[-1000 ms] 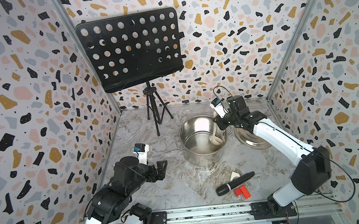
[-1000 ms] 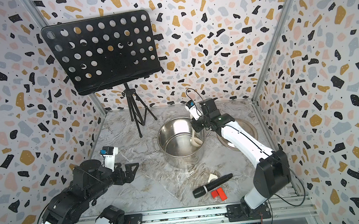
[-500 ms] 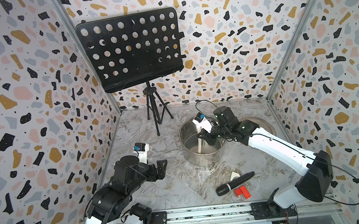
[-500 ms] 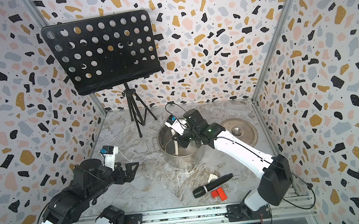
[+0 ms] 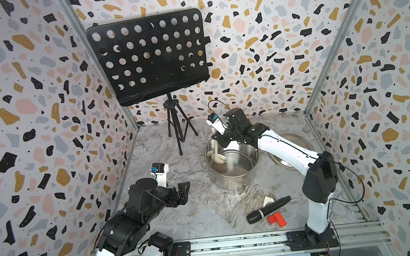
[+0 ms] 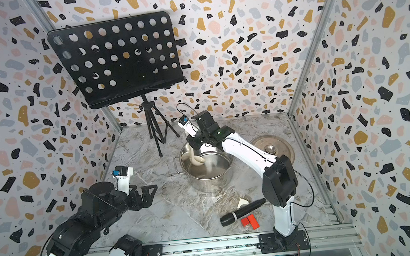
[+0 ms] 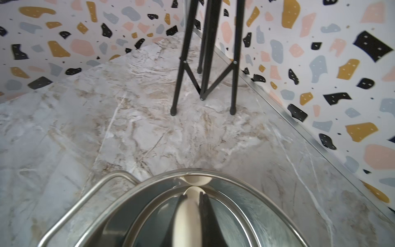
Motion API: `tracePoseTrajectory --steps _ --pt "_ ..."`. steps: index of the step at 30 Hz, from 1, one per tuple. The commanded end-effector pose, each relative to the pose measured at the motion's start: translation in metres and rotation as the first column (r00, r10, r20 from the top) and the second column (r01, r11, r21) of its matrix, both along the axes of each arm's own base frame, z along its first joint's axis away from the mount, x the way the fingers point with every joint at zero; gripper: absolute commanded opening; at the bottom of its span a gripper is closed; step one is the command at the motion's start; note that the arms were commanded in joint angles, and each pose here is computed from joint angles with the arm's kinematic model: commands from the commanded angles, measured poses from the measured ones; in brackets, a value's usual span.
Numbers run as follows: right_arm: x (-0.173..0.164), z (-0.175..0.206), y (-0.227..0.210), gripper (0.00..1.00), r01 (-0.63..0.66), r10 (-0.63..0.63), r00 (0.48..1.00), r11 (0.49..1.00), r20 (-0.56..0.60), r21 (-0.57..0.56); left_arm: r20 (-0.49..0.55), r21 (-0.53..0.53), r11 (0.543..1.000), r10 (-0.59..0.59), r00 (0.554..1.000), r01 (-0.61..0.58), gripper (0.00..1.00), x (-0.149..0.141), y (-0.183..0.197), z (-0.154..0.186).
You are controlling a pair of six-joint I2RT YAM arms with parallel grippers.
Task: Stir the soup with a spoon
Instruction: Stir the soup in the pan with a stick.
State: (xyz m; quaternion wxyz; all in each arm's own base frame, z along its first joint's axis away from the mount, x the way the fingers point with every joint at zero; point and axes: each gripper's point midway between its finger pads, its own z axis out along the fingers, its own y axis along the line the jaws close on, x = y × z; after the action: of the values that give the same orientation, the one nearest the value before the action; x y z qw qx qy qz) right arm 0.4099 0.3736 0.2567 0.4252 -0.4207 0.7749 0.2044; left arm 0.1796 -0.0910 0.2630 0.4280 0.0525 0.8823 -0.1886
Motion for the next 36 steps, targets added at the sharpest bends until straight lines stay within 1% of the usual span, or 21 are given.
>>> tracePoseTrajectory --steps 1,6,9,11,14,16,18,21,25,30,32,36 --pt "0.019 0.036 -0.034 0.0 0.097 -0.098 0.994 0.995 0.046 0.035 0.047 -0.005 1.0 0.012 0.999 -0.012 1.0 -0.002 0.004 0.015" --pt "0.021 0.029 -0.087 0.0 0.186 -0.186 0.982 0.983 0.023 0.013 0.044 -0.006 1.0 0.014 0.999 -0.014 0.99 -0.003 0.005 0.013" --pt "0.01 0.025 -0.113 0.0 0.217 -0.217 0.976 0.976 0.012 -0.002 0.046 -0.009 1.0 0.012 0.999 -0.012 1.0 -0.001 0.004 0.014" --pt "-0.004 0.024 -0.125 0.0 0.214 -0.214 0.977 0.977 0.011 -0.014 0.049 -0.011 1.0 0.012 0.999 -0.012 0.99 0.0 0.003 0.016" --pt "-0.033 0.015 -0.126 0.0 0.153 -0.153 0.987 0.988 -0.051 -0.011 0.049 -0.007 1.0 0.011 0.999 -0.011 0.99 0.001 0.003 0.016" --pt "-0.054 0.012 -0.121 0.0 0.094 -0.092 0.991 0.995 -0.094 0.023 0.049 -0.006 1.0 0.01 0.999 -0.01 1.0 0.001 0.003 0.015" --pt "-0.075 0.013 -0.114 0.0 0.041 -0.036 0.993 0.998 -0.111 0.049 0.05 -0.006 1.0 0.01 0.999 -0.01 0.99 0.001 0.003 0.015" --pt "-0.103 0.02 -0.094 0.0 -0.057 0.063 0.993 0.996 -0.102 0.069 0.051 -0.007 1.0 0.013 0.999 -0.013 0.99 0.002 0.003 0.016" --pt "-0.123 0.034 -0.063 0.0 -0.153 0.158 0.986 0.985 -0.06 0.083 0.055 -0.007 1.0 0.016 0.998 -0.016 0.99 0.002 0.003 0.017" --pt "-0.118 0.044 -0.025 0.0 -0.21 0.212 0.977 0.974 -0.017 0.09 0.055 -0.011 1.0 0.02 0.998 -0.02 1.0 0.0 0.005 0.017" --pt "-0.109 0.044 -0.011 0.0 -0.216 0.218 0.976 0.972 -0.007 0.087 0.055 -0.014 1.0 0.023 0.998 -0.023 0.99 -0.001 0.005 0.017" --pt "-0.08 0.045 0.007 0.0 -0.19 0.189 0.982 0.978 0.028 0.08 0.056 -0.017 0.999 0.033 0.998 -0.032 0.99 -0.003 0.008 0.016"
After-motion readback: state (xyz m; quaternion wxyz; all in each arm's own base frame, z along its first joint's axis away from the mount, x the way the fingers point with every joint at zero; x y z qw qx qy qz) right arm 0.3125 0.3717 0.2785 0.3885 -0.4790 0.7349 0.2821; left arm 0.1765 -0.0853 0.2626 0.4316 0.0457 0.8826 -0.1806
